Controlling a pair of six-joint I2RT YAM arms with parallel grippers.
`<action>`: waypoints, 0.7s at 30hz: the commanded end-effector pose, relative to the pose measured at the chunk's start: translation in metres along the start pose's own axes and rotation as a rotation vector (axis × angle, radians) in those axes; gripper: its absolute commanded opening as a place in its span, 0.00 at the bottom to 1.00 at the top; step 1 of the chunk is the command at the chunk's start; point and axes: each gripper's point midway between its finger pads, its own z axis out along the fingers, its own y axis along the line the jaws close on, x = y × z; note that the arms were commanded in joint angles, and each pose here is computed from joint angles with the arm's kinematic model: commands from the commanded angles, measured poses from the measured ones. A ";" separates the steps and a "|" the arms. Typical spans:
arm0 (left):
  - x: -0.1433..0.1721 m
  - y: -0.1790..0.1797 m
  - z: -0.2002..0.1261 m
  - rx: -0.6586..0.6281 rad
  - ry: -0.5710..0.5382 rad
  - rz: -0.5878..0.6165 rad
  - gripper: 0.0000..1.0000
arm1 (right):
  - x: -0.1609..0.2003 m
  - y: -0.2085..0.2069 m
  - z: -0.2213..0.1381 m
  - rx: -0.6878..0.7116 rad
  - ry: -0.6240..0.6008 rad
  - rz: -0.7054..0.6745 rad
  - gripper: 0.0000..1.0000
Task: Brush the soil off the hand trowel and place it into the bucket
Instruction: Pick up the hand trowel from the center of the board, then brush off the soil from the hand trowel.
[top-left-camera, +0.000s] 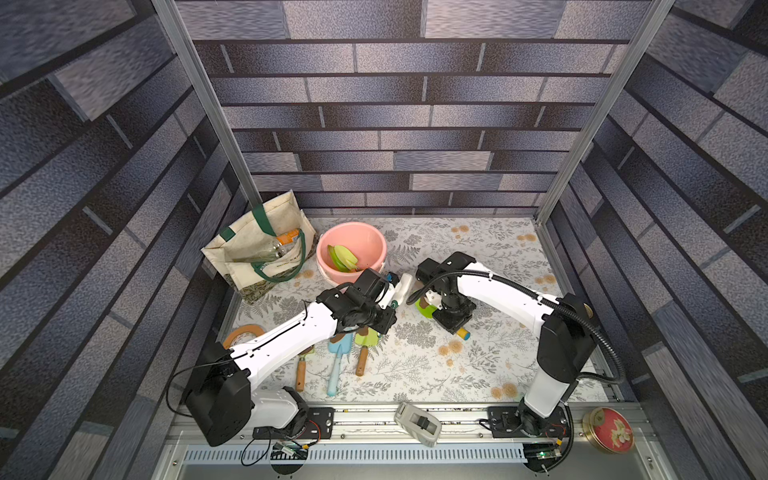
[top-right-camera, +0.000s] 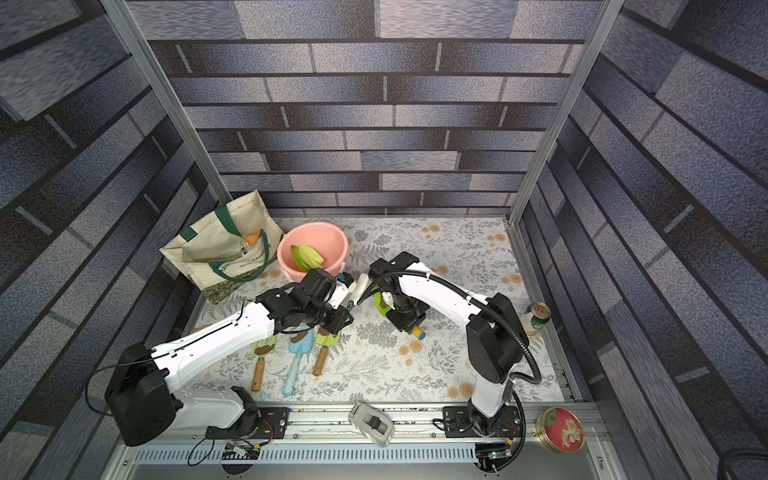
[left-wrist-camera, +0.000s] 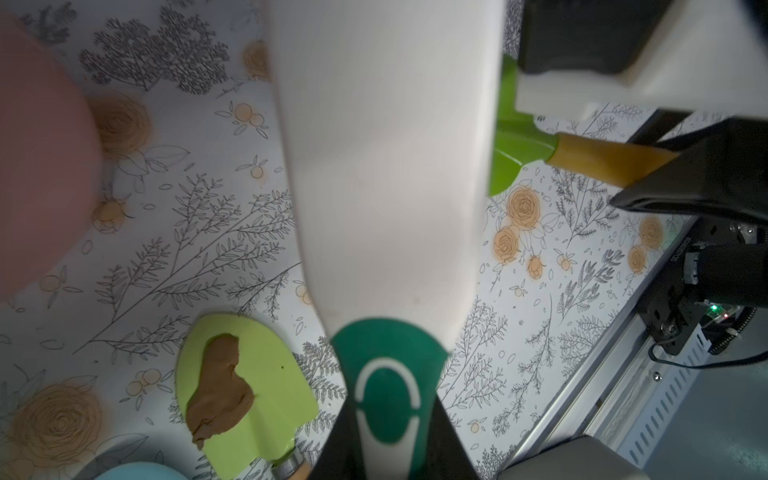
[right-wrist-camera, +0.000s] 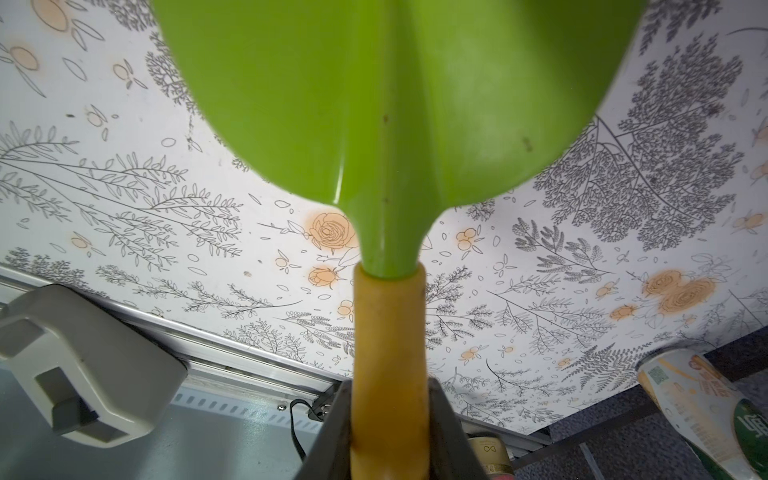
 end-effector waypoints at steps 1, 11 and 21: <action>0.010 -0.014 0.005 0.046 0.078 -0.016 0.00 | 0.000 -0.012 -0.017 0.026 -0.047 -0.002 0.00; 0.007 -0.041 0.022 0.054 0.156 0.099 0.00 | -0.007 -0.016 -0.018 -0.008 -0.085 0.018 0.00; 0.004 -0.061 0.049 0.067 0.255 0.201 0.00 | 0.002 -0.014 -0.018 -0.027 -0.089 0.025 0.00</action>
